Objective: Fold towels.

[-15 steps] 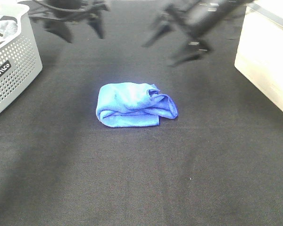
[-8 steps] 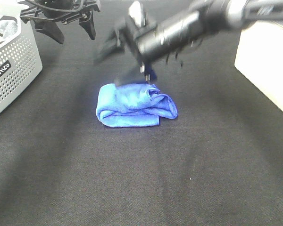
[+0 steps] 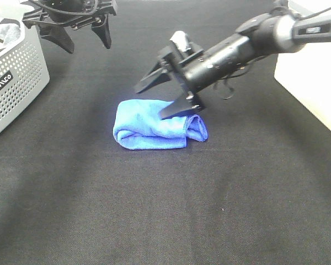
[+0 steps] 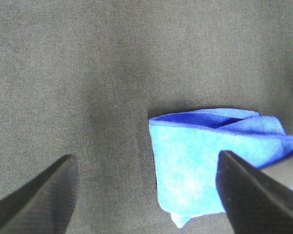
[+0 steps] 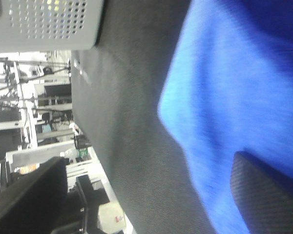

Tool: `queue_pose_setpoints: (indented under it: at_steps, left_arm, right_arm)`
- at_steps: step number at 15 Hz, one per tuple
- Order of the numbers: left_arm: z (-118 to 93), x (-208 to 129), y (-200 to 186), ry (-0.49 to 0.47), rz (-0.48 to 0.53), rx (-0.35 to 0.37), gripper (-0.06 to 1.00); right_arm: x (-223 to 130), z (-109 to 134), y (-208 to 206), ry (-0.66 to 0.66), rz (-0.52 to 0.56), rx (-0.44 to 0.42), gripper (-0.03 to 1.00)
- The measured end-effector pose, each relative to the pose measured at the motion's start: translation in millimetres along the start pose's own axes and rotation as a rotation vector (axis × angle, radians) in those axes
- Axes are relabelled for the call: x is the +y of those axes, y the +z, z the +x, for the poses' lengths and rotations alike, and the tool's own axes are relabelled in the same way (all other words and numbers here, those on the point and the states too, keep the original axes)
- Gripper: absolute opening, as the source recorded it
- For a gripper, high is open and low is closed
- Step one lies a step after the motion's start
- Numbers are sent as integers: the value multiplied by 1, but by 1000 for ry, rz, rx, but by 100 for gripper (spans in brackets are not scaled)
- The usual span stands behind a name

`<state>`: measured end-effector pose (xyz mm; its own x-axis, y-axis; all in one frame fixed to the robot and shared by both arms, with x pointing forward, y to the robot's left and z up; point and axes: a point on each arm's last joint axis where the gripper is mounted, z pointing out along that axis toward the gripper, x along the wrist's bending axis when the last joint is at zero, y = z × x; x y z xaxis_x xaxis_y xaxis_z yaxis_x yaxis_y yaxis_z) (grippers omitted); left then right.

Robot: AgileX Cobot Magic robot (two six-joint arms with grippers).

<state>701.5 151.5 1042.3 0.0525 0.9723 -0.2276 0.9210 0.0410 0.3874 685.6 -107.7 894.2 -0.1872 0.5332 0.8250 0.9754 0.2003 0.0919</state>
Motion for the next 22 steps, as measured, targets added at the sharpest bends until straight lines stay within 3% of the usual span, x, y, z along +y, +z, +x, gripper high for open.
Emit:
queue_pose_setpoints:
  at_steps: [4, 7, 11, 14, 16, 19, 22]
  left_arm:
    - [1, -3, 0, 1, 34, 9, 74]
    - [1, -5, 0, 1, 52, 15, 74]
    - [4, -9, -1, 55, 97, 44, 74]
    - [5, -6, -19, 100, 56, 74, 74]
    - [4, -4, -49, 127, -6, 85, 74]
    - [6, -25, -109, 152, -64, 97, 74]
    - [12, -54, -142, 152, -63, 97, 74]
  right_arm:
    - [-2, -27, -23, 28, 27, -135, 85]
    - [-4, -30, -25, 28, 51, -194, 85]
    - [-4, 8, -59, -48, 13, -301, 85]
    - [-11, 37, -96, -75, -24, -500, 85]
    - [-16, 58, -119, -94, -73, -586, 85]
    - [-47, 102, -151, -131, -136, -614, 85]
    - [-80, 118, -164, -139, -136, -632, 85]
